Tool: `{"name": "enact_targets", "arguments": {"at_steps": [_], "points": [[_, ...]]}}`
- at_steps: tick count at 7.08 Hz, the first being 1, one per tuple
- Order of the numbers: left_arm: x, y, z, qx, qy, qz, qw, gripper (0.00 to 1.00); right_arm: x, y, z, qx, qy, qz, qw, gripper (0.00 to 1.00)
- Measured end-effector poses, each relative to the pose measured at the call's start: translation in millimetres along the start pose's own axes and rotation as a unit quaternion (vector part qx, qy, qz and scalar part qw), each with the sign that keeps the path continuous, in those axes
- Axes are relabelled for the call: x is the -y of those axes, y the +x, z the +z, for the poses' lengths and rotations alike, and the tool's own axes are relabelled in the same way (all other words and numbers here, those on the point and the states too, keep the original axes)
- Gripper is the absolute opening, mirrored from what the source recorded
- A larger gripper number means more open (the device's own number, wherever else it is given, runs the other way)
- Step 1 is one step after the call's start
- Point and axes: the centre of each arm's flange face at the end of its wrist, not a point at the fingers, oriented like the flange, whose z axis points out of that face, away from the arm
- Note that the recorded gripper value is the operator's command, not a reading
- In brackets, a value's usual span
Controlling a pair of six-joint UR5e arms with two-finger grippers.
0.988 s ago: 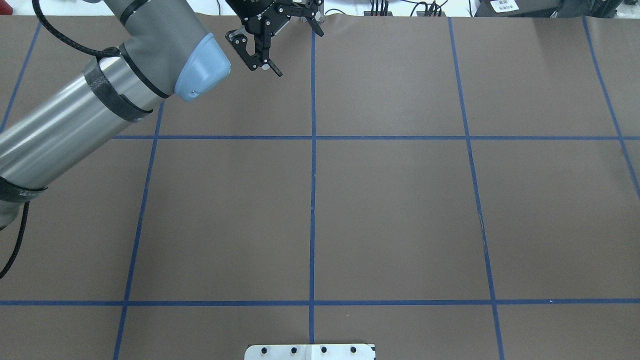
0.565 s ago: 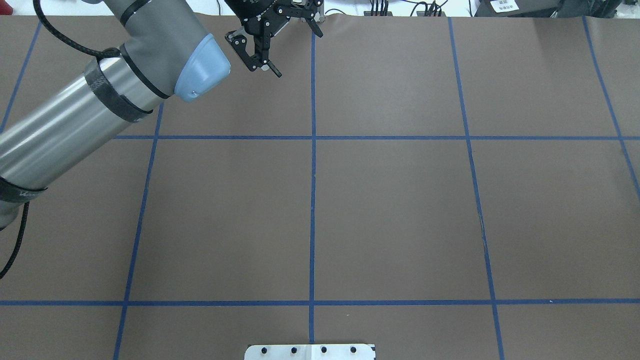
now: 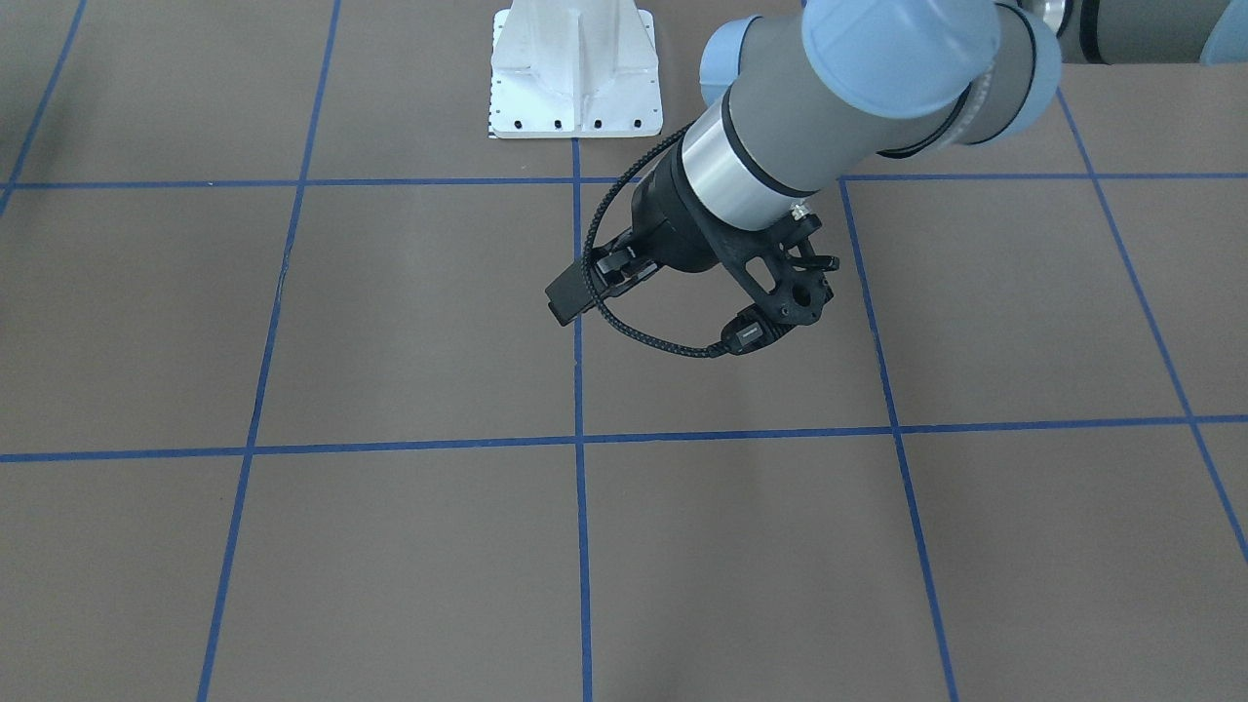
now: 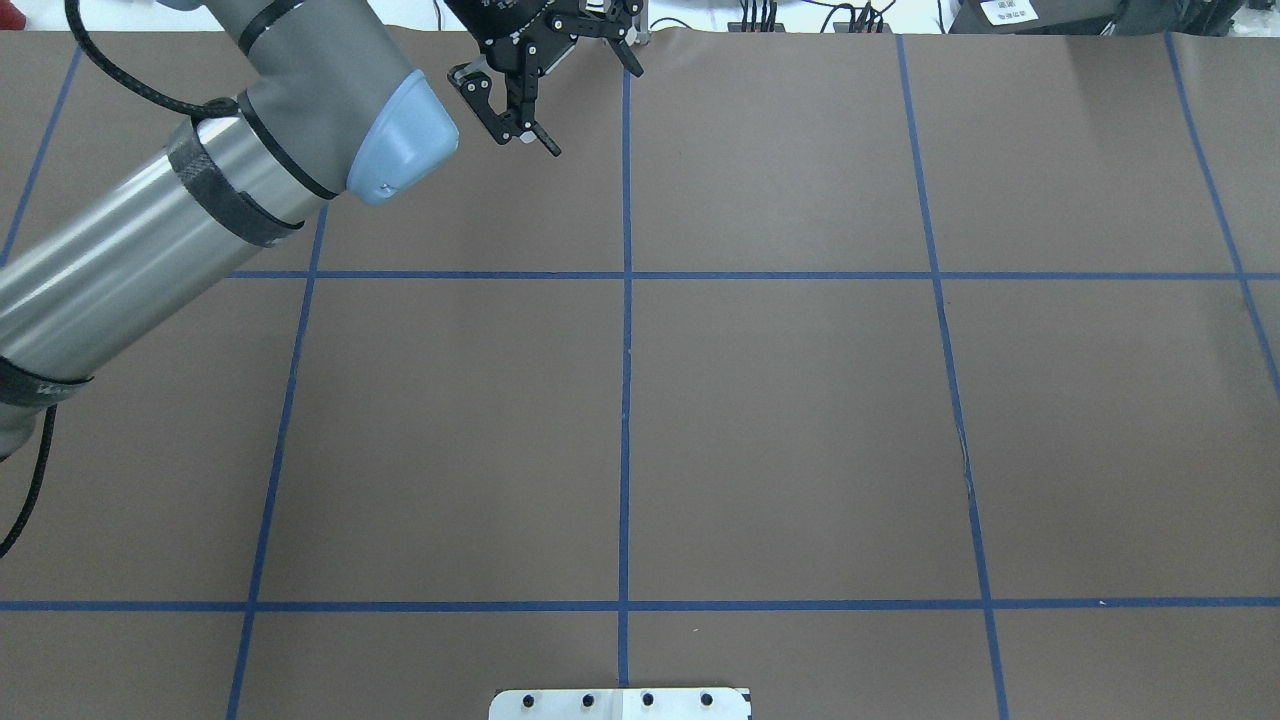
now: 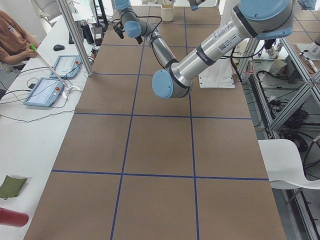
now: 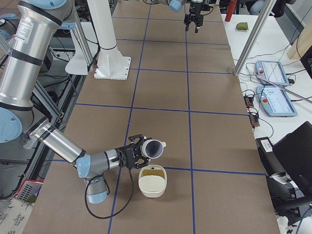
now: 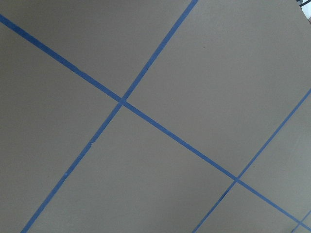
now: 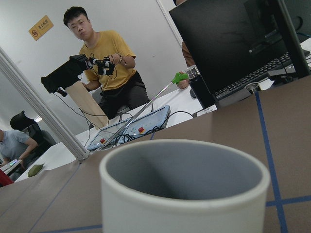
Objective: Left arm hands cup to right arm to dump lemon
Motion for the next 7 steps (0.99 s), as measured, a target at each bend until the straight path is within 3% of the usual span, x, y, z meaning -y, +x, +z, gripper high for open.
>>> {"name": "enact_targets", "arguments": {"at_steps": [3,7], "points": [[1,-1,0,-0.001,0.004,0.001,1.0000,1.00,82,-84,71,-0.052,-0.033,-0.059,0.9964,0.00],[7,-3,1,-0.002,0.015,-0.001,0.9999,1.00,162,-166,179,-0.112,-0.075,-0.163,0.9773,0.00]]}}
